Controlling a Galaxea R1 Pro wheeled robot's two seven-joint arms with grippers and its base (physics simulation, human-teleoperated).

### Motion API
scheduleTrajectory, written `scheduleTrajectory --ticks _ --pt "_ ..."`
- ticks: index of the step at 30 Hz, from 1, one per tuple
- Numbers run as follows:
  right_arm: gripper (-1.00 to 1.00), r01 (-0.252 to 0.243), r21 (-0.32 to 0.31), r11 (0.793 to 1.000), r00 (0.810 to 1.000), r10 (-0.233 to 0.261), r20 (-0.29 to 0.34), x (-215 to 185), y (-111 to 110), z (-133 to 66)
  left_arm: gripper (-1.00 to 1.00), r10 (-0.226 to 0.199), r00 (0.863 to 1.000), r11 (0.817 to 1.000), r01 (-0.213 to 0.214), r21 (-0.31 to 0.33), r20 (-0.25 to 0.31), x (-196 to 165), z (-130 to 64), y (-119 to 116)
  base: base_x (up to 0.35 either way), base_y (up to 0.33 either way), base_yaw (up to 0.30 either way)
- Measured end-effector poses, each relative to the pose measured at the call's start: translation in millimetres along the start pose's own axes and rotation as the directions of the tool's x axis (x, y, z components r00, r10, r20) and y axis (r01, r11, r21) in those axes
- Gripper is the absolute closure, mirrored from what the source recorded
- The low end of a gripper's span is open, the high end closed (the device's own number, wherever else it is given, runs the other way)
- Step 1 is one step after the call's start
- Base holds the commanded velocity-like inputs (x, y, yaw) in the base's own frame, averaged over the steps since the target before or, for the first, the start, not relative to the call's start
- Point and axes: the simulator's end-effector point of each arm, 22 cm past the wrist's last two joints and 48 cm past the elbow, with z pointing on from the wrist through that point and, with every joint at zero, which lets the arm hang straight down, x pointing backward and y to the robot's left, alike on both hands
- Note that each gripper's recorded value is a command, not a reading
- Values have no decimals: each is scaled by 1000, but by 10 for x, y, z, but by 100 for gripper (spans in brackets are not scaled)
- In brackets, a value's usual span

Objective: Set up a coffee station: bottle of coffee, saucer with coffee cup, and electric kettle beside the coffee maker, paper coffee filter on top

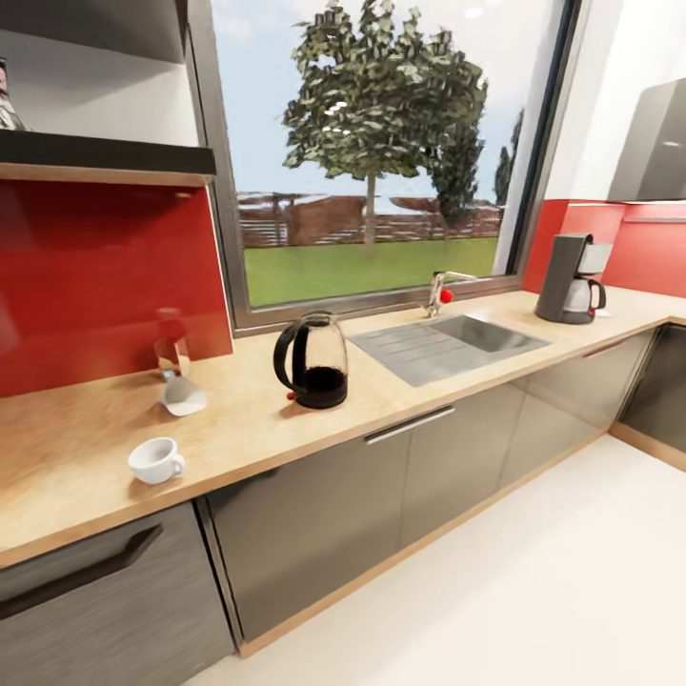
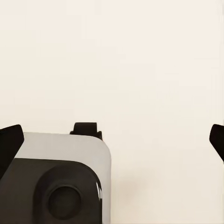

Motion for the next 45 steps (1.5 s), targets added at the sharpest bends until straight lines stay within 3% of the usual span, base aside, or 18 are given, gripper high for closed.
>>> scheduleTrajectory --ticks 27,45 --pt "-100 1 1 1000 1000 -1 1 -6 2 2 -100 -1 1000 1000 1 -1 1 -4 1 4 33 -39 225" --pt "-100 0 0 1000 1000 0 0 -1 3 1 -100 0 1000 1000 0 1 1 -2 1 -5 0 -147 130"
